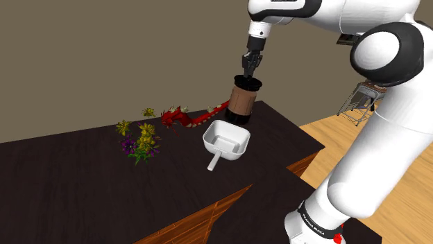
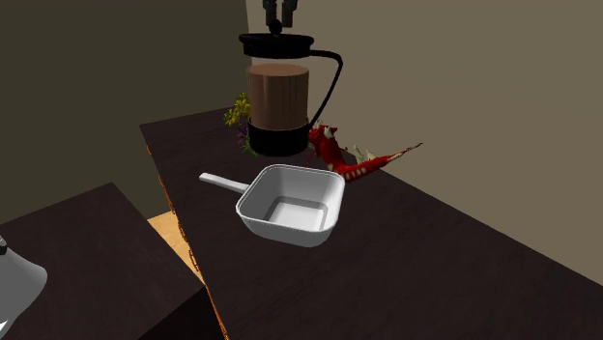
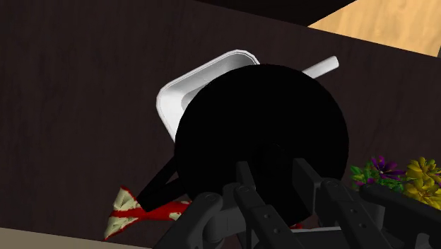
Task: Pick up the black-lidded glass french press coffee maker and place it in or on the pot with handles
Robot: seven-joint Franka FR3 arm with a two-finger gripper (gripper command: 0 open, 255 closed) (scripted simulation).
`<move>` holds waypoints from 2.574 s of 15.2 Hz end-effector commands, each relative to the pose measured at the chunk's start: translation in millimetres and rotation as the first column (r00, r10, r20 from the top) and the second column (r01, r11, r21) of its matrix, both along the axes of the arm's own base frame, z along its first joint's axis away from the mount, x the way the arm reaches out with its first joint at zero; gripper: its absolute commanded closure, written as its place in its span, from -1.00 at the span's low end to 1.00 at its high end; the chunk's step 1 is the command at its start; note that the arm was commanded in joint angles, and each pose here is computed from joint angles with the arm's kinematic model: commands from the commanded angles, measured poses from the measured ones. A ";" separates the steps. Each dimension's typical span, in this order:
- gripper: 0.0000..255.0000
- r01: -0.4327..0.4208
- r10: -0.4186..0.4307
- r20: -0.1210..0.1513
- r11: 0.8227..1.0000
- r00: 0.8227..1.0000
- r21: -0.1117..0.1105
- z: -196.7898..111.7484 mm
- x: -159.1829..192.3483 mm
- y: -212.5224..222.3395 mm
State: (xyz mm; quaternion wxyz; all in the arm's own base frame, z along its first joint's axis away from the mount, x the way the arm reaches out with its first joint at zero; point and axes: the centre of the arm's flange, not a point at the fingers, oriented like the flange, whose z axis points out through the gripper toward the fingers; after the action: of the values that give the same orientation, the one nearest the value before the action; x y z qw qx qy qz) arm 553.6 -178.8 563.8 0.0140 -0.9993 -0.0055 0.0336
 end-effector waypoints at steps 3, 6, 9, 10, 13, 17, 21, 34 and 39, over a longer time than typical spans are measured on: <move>1.00 0.002 -0.002 0.003 1.000 1.000 -0.001 17.1 -0.7 50.4; 1.00 0.002 -0.002 0.003 1.000 1.000 -0.001 30.9 0.4 89.9; 1.00 0.002 -0.002 0.003 1.000 1.000 -0.001 15.0 0.4 89.9; 1.00 0.002 -0.002 0.003 1.000 1.000 -0.001 9.8 0.4 89.9; 1.00 0.002 -0.002 0.003 1.000 1.000 -0.001 -6.1 0.4 89.9; 1.00 0.002 -0.002 0.003 1.000 1.000 -0.001 -27.2 0.4 89.9; 1.00 0.002 -0.002 0.003 1.000 1.000 -0.001 -48.3 0.4 89.9; 1.00 0.002 -0.002 0.003 1.000 1.000 -0.001 -117.0 0.4 89.9; 1.00 0.002 -0.002 0.003 1.000 1.000 -0.001 -143.4 0.4 89.9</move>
State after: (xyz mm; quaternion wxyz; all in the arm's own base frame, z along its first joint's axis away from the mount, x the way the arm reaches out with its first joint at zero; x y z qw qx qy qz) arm 554.5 -88.3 424.1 0.0136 -0.9993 -0.0047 0.0343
